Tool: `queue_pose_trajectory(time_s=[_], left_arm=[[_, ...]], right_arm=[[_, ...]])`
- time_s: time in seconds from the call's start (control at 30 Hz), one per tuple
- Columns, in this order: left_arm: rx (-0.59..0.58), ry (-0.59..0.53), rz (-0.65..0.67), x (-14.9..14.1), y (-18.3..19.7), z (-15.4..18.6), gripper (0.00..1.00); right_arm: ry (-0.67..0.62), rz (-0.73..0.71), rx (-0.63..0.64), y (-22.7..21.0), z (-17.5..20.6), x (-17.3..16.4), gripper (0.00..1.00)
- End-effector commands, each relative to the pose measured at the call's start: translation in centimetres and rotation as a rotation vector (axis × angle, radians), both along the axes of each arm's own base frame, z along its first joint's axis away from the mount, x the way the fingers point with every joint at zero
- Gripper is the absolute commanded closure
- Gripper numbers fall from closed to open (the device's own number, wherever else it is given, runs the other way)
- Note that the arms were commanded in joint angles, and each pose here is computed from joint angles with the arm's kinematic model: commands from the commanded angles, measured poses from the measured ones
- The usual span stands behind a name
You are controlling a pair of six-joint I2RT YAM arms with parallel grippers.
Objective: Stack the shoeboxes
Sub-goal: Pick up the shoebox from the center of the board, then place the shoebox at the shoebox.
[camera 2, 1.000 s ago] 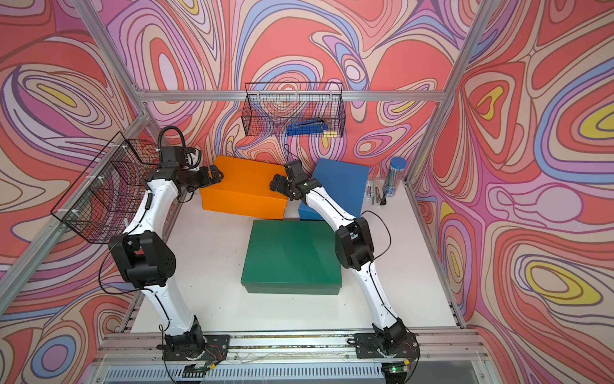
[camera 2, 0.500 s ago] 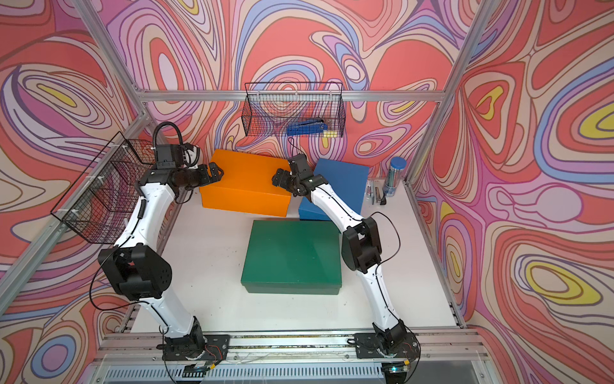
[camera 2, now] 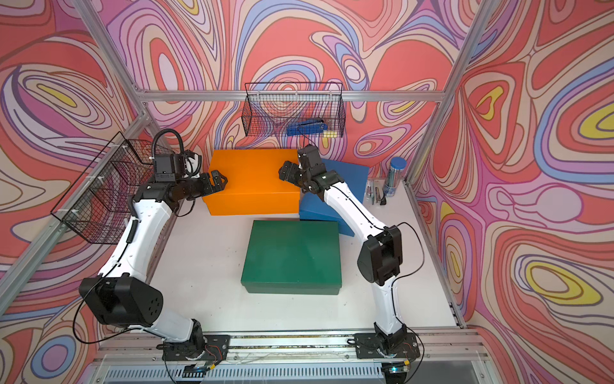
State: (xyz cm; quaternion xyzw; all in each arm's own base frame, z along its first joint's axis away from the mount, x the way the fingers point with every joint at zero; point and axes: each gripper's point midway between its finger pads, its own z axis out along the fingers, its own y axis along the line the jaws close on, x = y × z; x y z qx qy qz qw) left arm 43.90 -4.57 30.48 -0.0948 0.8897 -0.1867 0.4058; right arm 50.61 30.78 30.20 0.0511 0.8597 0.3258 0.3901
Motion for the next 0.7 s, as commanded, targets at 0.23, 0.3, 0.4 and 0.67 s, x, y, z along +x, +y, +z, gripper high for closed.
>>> queue_pose_trajectory(time_s=[0.23, 0.3, 0.4, 0.67], left_arm=[[-0.226, -0.004, -0.351, -7.3, -11.7, 2.1, 0.04], [-0.226, -0.002, -0.358, -8.2, -12.1, 1.9, 0.03], [-0.236, 0.001, -0.371, -9.6, -12.7, 1.7, 0.03], [-0.258, 0.045, -0.407, -13.0, -14.4, 0.1, 0.04]], right_arm=[[-0.053, 0.332, 0.092, 6.1, 5.5, -12.1, 0.12], [-0.066, 0.322, 0.081, 5.1, 6.2, -13.7, 0.12], [-0.035, 0.301, 0.072, 3.9, 5.4, -15.5, 0.12], [0.041, 0.259, 0.050, 1.9, 3.0, -19.7, 0.12]])
